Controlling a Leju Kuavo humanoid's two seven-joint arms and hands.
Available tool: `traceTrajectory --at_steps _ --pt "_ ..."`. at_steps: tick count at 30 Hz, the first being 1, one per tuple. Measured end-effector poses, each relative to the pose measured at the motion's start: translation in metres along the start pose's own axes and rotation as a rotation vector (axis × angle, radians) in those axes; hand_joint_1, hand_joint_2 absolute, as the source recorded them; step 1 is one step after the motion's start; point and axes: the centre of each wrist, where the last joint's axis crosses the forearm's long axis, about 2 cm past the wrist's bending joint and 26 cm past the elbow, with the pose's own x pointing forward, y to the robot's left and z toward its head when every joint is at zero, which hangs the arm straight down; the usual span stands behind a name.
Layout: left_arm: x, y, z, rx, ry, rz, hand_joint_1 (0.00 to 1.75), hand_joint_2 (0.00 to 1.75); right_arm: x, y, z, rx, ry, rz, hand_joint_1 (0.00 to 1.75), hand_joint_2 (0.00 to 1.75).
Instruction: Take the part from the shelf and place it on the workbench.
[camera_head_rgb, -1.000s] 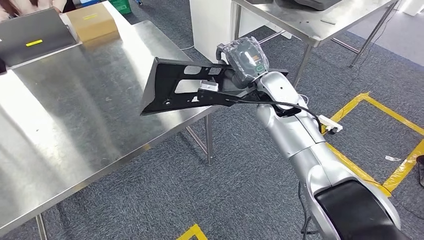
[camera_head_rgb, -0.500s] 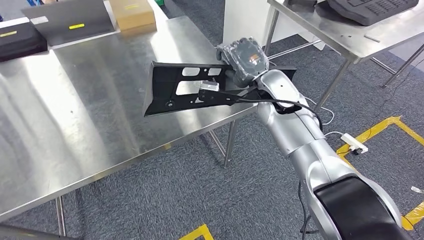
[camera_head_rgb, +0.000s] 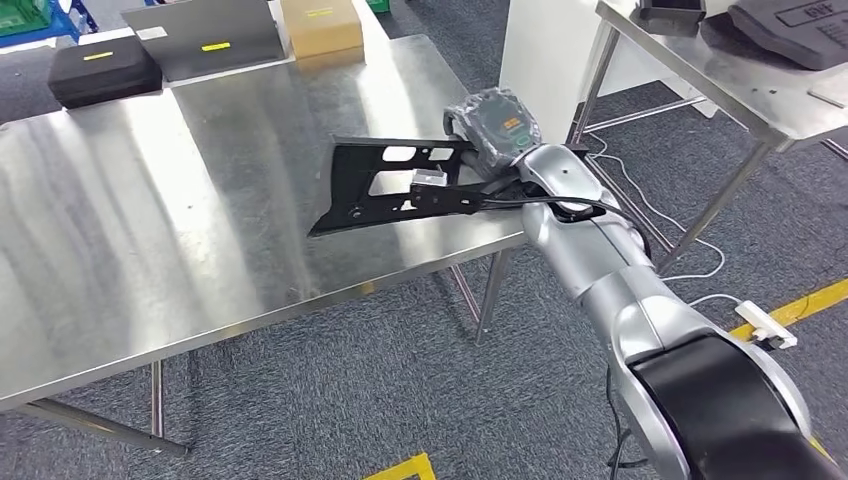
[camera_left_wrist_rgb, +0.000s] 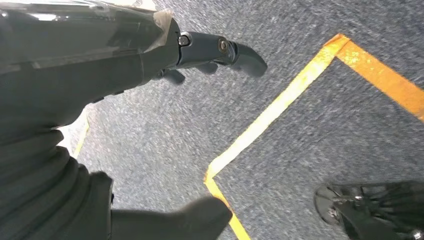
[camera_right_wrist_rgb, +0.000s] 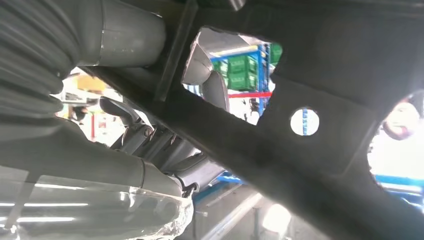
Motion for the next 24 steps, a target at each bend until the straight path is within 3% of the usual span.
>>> traceTrajectory --at_steps 3,9,16,24 --pt "-0.001 -0.001 0.000 -0.005 -0.054 0.037 0.00 1.75 -0.004 0.006 0.004 0.031 0.020 0.013 1.73 1.75" --pt "0.003 0.006 -0.001 0.015 -0.296 0.264 0.00 1.75 -0.011 0.015 0.010 0.081 0.033 0.054 1.73 1.75" --pt "0.007 0.008 -0.001 0.025 -0.394 0.407 0.00 1.75 -0.008 0.021 0.012 0.110 0.017 0.068 1.73 1.75" --pt "0.006 0.004 0.000 0.098 -0.638 0.540 0.00 1.75 -0.013 0.031 0.021 0.152 -0.003 0.075 1.73 1.75"
